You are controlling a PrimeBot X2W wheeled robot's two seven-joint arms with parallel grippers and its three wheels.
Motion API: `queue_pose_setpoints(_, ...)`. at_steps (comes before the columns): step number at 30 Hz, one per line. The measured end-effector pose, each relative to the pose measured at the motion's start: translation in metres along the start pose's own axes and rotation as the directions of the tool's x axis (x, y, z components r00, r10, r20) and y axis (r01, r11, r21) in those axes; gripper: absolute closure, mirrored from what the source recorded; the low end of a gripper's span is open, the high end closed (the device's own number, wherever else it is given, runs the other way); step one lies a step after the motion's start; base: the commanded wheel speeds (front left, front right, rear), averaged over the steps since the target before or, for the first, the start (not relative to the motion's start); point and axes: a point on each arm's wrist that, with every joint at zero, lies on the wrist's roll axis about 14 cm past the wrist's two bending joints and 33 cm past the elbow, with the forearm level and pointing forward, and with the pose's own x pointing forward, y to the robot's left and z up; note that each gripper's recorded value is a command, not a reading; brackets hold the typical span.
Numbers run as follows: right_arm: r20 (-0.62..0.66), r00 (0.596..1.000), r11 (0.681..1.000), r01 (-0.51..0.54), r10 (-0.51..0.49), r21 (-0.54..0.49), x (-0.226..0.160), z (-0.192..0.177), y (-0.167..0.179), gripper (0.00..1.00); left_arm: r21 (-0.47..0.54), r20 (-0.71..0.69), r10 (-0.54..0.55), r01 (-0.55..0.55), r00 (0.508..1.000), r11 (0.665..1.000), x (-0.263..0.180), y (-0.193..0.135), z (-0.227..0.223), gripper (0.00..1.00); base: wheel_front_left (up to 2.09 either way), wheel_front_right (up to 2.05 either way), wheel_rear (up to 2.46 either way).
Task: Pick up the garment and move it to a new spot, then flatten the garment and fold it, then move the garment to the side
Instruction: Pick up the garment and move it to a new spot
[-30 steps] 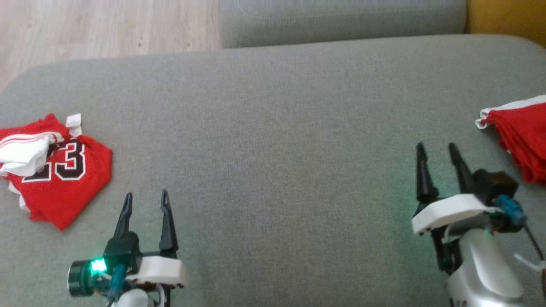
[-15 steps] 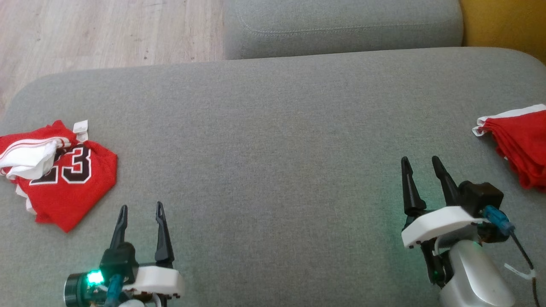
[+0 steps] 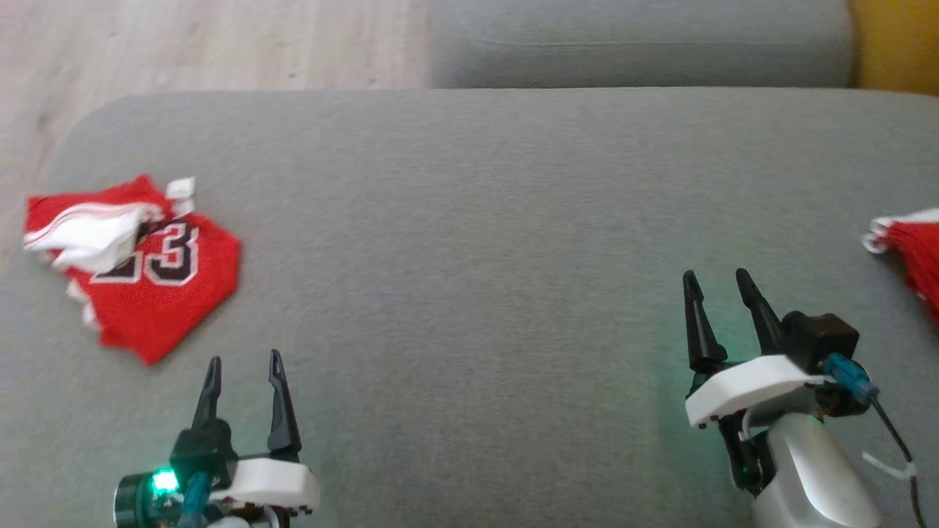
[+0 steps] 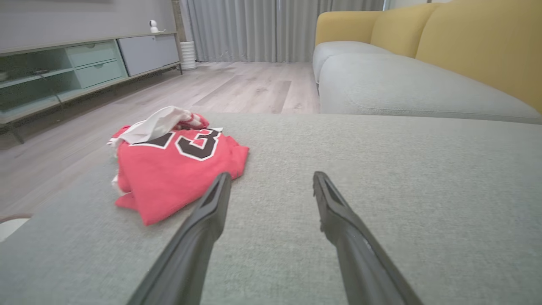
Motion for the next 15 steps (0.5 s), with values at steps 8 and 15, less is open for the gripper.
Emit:
queue_pose_setpoints(8, -0.048, 0.984, 0.985, -0.172, 0.171, -0.011, 0.026, -0.015, 0.060, 0.00, -0.026, -0.017, 0.160, -0.161, 0.987, 0.987, -0.026, 0.050, -0.007, 0.00, 0.00, 0.00, 0.00)
queue_pose_setpoints(15, -0.104, 0.934, 0.938, -0.346, 0.342, -0.015, 0.040, -0.034, 0.124, 0.00, -0.045, -0.024, 0.336, -0.337, 0.942, 0.941, -0.059, 0.101, -0.009, 0.00, 0.00, 0.00, 0.00)
